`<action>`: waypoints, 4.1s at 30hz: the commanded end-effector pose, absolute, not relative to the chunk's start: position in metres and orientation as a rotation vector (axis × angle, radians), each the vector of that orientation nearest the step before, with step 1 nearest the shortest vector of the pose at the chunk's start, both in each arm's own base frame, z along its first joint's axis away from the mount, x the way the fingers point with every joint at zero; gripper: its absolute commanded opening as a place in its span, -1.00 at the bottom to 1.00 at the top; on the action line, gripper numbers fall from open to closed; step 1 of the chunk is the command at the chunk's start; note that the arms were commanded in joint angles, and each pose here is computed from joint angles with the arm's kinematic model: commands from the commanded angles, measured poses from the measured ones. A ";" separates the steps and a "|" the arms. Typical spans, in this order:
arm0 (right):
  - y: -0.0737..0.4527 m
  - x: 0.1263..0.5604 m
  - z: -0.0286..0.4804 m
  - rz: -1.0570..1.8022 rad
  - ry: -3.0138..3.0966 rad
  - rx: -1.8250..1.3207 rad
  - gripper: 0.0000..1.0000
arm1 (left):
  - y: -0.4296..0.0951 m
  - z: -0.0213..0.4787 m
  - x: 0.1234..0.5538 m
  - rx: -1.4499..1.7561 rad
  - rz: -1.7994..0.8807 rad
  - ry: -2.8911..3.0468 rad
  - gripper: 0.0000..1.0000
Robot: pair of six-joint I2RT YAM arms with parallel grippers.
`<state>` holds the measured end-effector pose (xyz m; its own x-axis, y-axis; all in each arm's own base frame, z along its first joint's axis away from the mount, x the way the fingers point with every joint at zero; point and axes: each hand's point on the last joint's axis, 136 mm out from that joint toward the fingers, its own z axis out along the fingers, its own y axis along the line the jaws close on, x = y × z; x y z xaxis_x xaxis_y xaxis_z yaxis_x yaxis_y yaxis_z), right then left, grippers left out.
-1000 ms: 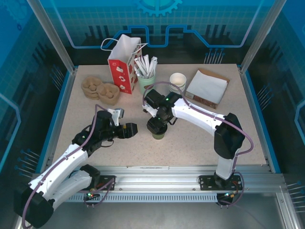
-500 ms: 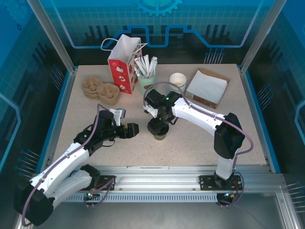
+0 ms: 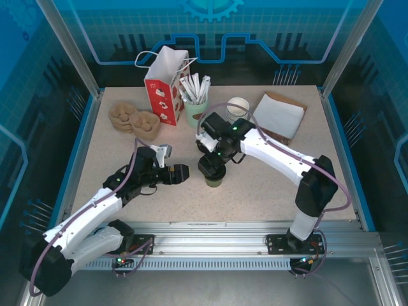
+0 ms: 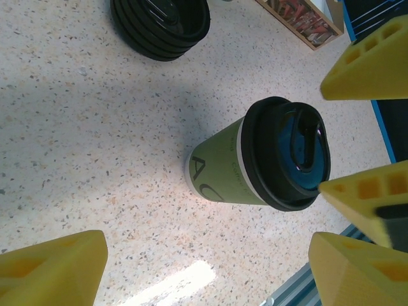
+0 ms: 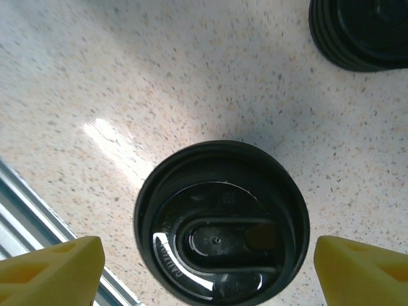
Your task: Pack the takeout coffee
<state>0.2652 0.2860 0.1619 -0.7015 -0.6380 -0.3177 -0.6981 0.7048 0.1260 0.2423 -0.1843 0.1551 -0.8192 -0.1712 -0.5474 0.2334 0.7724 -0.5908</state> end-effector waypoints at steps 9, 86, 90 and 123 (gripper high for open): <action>0.252 0.272 0.153 0.925 2.641 -0.740 0.66 | -0.236 0.157 0.270 0.084 -1.008 2.373 0.69; 0.281 0.271 0.143 0.150 2.525 -1.098 1.00 | -0.145 0.183 0.271 -0.110 -0.694 2.240 0.69; 0.284 0.269 0.135 0.165 2.560 -1.112 0.98 | -0.145 0.182 0.271 -0.109 -0.694 2.241 0.68; 0.179 0.251 0.124 0.076 2.808 -0.829 0.47 | -0.152 0.175 0.272 -0.093 -0.736 2.253 0.69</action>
